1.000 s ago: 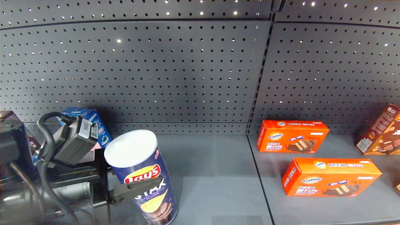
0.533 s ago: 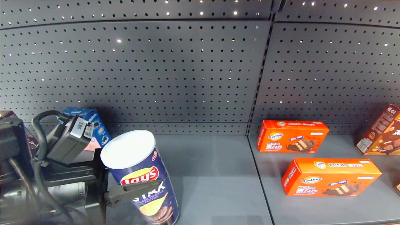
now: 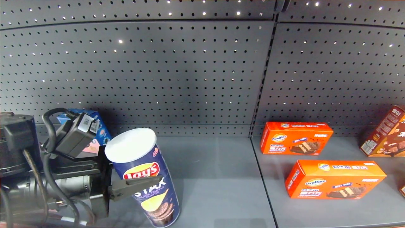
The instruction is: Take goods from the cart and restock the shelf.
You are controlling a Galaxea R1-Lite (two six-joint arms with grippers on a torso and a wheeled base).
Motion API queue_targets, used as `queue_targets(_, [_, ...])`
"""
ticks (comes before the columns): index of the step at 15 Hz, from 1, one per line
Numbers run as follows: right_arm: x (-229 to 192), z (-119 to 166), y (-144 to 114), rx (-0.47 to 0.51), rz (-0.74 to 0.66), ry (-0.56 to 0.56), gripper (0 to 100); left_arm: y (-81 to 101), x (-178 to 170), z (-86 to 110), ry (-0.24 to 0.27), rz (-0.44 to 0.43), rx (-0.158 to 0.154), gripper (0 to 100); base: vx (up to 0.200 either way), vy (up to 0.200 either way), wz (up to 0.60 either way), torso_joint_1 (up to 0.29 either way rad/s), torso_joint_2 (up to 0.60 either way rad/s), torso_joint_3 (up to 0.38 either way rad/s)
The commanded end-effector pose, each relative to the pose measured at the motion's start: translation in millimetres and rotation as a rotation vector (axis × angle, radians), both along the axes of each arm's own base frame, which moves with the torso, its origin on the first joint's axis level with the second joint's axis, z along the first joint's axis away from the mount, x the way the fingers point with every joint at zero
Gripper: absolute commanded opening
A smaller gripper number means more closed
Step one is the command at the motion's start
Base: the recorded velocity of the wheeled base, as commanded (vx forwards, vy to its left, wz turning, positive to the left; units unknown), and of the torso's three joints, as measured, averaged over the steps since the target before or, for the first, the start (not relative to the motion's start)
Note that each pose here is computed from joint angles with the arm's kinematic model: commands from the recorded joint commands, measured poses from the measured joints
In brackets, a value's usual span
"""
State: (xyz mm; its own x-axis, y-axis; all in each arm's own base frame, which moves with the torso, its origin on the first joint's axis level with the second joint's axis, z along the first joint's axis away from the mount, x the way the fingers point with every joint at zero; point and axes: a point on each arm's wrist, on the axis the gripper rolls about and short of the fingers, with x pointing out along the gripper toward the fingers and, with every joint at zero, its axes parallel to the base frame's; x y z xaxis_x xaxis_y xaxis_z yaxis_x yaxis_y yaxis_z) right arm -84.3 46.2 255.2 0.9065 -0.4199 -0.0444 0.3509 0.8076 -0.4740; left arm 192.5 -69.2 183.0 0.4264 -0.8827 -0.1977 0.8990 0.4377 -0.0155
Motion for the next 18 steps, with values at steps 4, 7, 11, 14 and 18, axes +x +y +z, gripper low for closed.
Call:
queue_targets(4, [2,-2,0,0.003,-0.009,0.005,0,-7.9,27,2.7,-0.03,-0.01,0.019,0,0.0,0.0,0.0,0.0,0.0,0.0])
queue_targets(7, [2,-3,0,0.005,-0.009,0.01,0,-9.2,25,0.5,-0.024,-0.018,0.023,0,0.0,0.0,0.0,0.0,0.0,0.0])
queue_targets(11, [1,-7,1,0.003,-0.009,0.007,0,-11.9,25,-0.6,-0.028,-0.032,0.028,0,0.0,0.0,0.0,0.0,0.0,0.0])
queue_targets(14, [1,-7,1,0.004,-0.009,0.008,0,-12.3,26,-2.4,-0.023,-0.033,0.031,0,0.0,0.0,0.0,0.0,0.0,0.0])
queue_targets(18, [0,-8,1,0.004,-0.008,0.007,0,-12.4,27,-2.4,-0.022,-0.031,0.031,100,0.0,0.0,0.0,0.0,0.0,0.0])
